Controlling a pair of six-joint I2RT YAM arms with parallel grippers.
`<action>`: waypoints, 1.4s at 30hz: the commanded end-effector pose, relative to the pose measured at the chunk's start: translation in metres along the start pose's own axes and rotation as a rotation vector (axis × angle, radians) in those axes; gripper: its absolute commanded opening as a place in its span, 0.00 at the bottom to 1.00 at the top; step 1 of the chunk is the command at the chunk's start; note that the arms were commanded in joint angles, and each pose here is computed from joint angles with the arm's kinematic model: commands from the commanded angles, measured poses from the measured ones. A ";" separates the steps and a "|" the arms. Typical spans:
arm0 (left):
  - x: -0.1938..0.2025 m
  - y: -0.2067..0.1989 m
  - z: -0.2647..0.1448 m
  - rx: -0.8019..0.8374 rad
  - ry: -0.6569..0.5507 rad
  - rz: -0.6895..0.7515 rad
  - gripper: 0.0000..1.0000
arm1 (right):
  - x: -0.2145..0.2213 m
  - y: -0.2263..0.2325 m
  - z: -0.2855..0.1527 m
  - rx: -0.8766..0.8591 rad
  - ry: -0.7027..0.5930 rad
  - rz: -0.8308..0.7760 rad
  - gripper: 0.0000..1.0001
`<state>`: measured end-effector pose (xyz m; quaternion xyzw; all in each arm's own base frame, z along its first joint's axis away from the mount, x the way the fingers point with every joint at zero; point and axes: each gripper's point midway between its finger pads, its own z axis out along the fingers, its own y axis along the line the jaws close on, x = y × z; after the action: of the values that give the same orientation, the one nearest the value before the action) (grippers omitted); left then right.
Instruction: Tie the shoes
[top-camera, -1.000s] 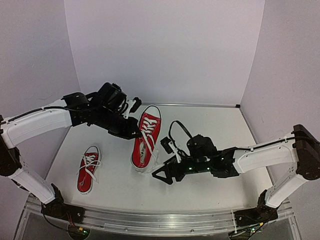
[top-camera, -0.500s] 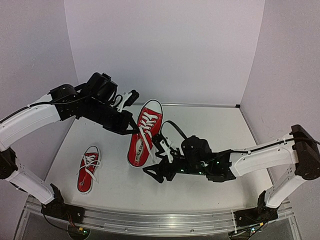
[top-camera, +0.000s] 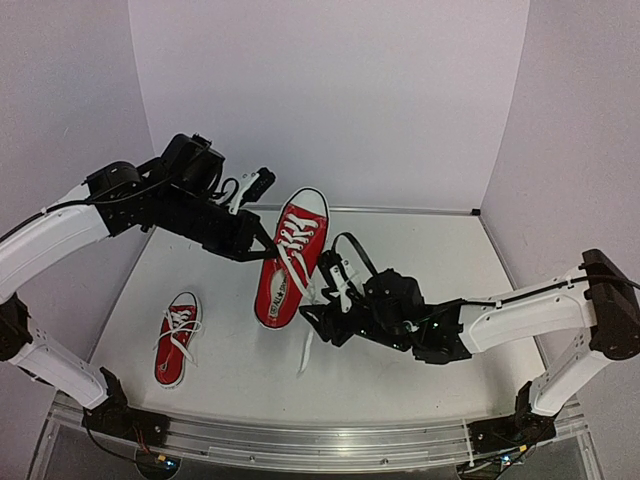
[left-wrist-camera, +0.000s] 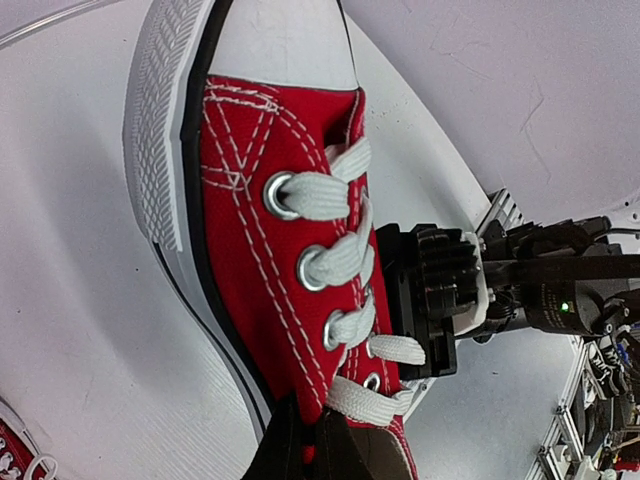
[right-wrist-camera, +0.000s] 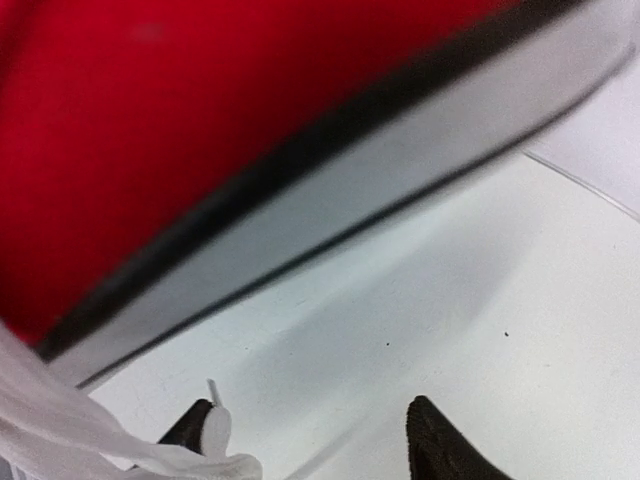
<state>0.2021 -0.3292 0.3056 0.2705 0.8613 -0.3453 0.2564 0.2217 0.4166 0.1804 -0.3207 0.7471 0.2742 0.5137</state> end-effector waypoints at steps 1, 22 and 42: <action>-0.049 -0.040 -0.054 0.110 -0.210 0.073 0.00 | 0.000 -0.026 -0.002 0.091 -0.018 0.090 0.50; -0.051 -0.034 -0.051 0.083 -0.208 0.091 0.00 | 0.001 0.046 -0.041 -0.343 0.085 0.021 0.98; -0.056 -0.046 -0.057 0.147 -0.238 0.096 0.00 | -0.008 0.060 -0.001 -0.360 0.098 -0.118 0.44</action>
<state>0.1978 -0.3261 0.3299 0.2830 0.8456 -0.3614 0.2726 0.1730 0.4609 0.1963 -0.4663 0.6887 0.3714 0.4126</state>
